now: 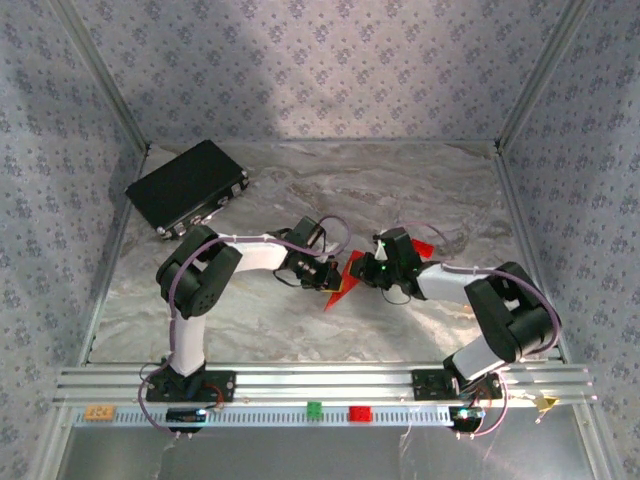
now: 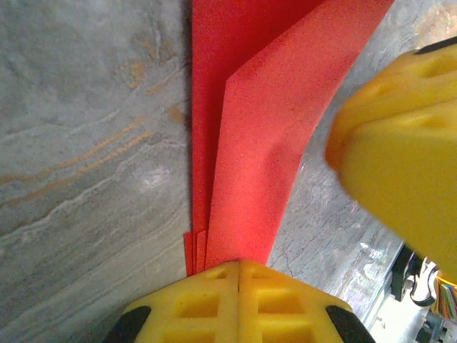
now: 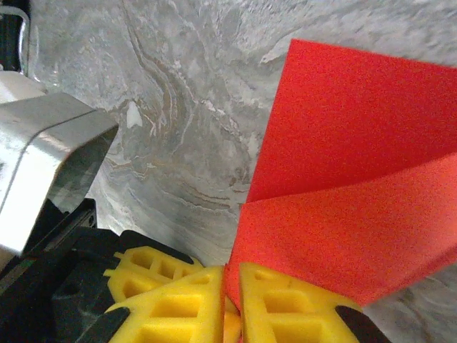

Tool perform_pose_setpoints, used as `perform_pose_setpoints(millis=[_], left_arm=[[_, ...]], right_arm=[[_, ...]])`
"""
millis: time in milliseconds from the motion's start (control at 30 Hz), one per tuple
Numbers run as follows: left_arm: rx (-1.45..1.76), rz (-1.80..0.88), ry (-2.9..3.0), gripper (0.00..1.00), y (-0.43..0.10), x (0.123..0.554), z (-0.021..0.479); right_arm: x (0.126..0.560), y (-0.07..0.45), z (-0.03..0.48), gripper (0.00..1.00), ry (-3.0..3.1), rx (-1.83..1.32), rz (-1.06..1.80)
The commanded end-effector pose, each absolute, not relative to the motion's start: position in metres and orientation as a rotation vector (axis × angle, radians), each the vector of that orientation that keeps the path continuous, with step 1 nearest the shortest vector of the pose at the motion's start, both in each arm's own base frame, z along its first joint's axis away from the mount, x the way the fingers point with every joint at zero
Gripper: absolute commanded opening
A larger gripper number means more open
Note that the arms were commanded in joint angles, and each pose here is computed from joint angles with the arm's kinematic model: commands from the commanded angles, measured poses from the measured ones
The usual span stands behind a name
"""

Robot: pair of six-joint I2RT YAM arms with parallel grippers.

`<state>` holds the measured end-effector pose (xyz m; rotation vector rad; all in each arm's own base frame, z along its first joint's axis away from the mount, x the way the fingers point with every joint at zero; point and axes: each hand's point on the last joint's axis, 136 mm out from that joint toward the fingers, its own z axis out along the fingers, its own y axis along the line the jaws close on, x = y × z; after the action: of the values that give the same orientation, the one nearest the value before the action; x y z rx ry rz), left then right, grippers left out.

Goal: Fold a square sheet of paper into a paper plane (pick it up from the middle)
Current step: Fold the wing for the fifth time at the center of the table.

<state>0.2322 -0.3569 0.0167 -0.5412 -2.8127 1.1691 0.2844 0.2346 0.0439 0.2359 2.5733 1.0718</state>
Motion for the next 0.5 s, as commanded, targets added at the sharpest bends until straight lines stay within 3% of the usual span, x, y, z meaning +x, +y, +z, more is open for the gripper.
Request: perform_pose_setpoints(millis=[0, 167, 467], left_arm=[[-0.467, 0.890, -2.797, 0.00, -0.322, 0.202, -0.026], [-0.466, 0.889, -2.796, 0.00, -0.321, 0.201, -0.027], [-0.473, 0.896, -2.779, 0.00, -0.321, 0.198, -0.028]], right_arm=[[0.293, 0.244, 0.045, 0.14, 2.579, 0.212, 1.056], [0.292, 0.224, 0.015, 0.13, 2.683, 0.331, 0.878], [0.303, 0.193, 0.007, 0.13, 2.654, 0.475, 0.902]])
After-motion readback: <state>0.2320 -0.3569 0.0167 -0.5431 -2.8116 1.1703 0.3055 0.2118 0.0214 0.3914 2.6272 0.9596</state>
